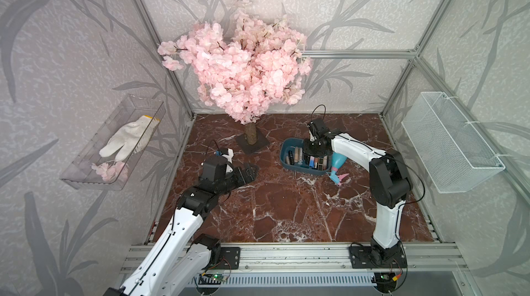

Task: Put the lipstick into the storage box
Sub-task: Place the lipstick in the storage box.

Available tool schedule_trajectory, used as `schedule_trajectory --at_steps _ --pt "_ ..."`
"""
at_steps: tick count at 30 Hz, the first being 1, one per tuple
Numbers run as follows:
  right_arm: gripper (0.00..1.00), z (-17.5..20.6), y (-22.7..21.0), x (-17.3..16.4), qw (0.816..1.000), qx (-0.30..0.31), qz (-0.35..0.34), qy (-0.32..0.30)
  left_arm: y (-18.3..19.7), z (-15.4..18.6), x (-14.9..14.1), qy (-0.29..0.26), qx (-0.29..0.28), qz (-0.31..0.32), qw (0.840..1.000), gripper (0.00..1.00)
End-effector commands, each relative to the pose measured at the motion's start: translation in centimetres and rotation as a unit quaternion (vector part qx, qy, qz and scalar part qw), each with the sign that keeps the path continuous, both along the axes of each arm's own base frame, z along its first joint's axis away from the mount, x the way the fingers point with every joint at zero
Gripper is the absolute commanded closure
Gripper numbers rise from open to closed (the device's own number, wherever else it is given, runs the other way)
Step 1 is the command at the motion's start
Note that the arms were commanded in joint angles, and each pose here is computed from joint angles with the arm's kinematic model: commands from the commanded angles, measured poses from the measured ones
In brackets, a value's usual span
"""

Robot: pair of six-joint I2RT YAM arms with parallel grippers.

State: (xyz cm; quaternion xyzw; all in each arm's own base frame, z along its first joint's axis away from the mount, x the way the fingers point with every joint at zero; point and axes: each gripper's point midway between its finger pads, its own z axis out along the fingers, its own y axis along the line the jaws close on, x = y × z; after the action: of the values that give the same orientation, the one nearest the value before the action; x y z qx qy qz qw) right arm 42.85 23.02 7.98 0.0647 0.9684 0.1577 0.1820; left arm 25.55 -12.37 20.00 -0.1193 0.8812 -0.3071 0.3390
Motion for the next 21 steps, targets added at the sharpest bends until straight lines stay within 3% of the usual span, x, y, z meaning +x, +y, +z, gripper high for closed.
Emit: schedule_trajectory --at_steps 1,21 --pt "0.82 -0.2 -0.9 0.7 1.000 -0.026 -0.013 -0.001 -0.2 -0.2 -0.1 -0.009 0.008 -0.013 1.000 0.00" --pt "0.82 -2.5 -0.3 0.9 0.999 -0.024 -0.015 0.023 0.1 -0.5 0.1 -0.008 0.031 -0.018 0.999 0.00"
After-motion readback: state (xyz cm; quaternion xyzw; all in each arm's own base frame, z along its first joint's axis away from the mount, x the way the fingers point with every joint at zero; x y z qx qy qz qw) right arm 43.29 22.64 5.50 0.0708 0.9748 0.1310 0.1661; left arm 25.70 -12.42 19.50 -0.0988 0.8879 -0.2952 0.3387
